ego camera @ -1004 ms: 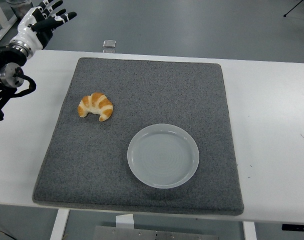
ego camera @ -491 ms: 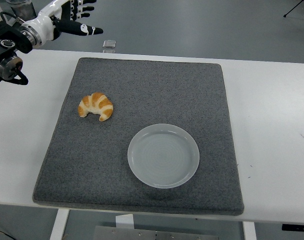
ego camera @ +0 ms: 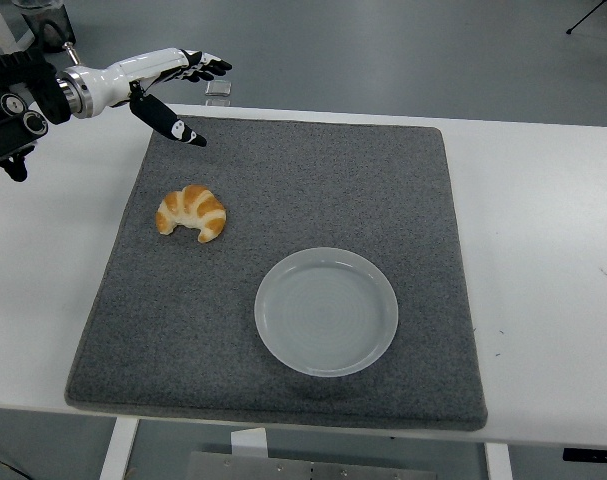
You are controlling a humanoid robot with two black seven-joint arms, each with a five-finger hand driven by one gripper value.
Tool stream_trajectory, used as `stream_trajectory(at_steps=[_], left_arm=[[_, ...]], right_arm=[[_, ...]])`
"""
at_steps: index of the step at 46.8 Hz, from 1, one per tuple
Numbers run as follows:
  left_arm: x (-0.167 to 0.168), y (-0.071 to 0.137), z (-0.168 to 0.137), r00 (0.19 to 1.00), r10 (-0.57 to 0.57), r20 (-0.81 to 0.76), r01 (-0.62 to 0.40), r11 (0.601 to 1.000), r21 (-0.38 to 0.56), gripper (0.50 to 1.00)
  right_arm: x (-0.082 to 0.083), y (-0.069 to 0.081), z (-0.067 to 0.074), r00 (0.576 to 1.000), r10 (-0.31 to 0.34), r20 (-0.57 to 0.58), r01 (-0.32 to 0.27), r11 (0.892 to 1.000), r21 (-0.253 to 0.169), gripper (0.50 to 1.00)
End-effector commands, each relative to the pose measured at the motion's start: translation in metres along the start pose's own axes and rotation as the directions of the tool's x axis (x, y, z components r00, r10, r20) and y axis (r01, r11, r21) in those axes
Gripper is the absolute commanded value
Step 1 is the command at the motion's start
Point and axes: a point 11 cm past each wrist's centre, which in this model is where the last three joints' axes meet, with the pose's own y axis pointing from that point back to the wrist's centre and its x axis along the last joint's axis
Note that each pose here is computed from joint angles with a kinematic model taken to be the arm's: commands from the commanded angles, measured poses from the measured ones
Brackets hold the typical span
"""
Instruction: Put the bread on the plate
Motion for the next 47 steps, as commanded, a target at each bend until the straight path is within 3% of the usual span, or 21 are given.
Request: stream_trajectory(at_steps=[1,13,20,34,47], left_arm=[[-0.006,0.008,0.003,0.999,-0.047,-0.003,0.047,0.999,-0.010,0.992],[-0.021,0.026,-0.005,0.978,-0.208,0.005,0.208,0.977,0.037,0.994],[-0.021,0.032,-0.010,0.962,-0.258,0.094,0.252,0.965,0.072,0.994],[-0.033,0.040,-0.029,0.929,-0.321,0.187,0.298,0.944,0.140,0.981],[-0.040,0.039,-0.037,0.924,-0.286,0.256,0.254,0.955,0.151,0.979]], right_arm=[[-0.001,0.000,0.000,1.000,-0.002,0.001,0.002,1.000,0.000,0.952],[0.000,0.000,0.000,1.000,0.000,0.000,0.000,1.000,0.000,0.952],[0.000,0.000,0.000,1.000,0.000,0.000,0.000,1.000,0.000,0.952],[0.000,0.000,0.000,1.000,0.000,0.000,0.000,1.000,0.000,0.952],[0.000,0.000,0.000,1.000,0.000,0.001,0.000,1.000,0.000,0.952]])
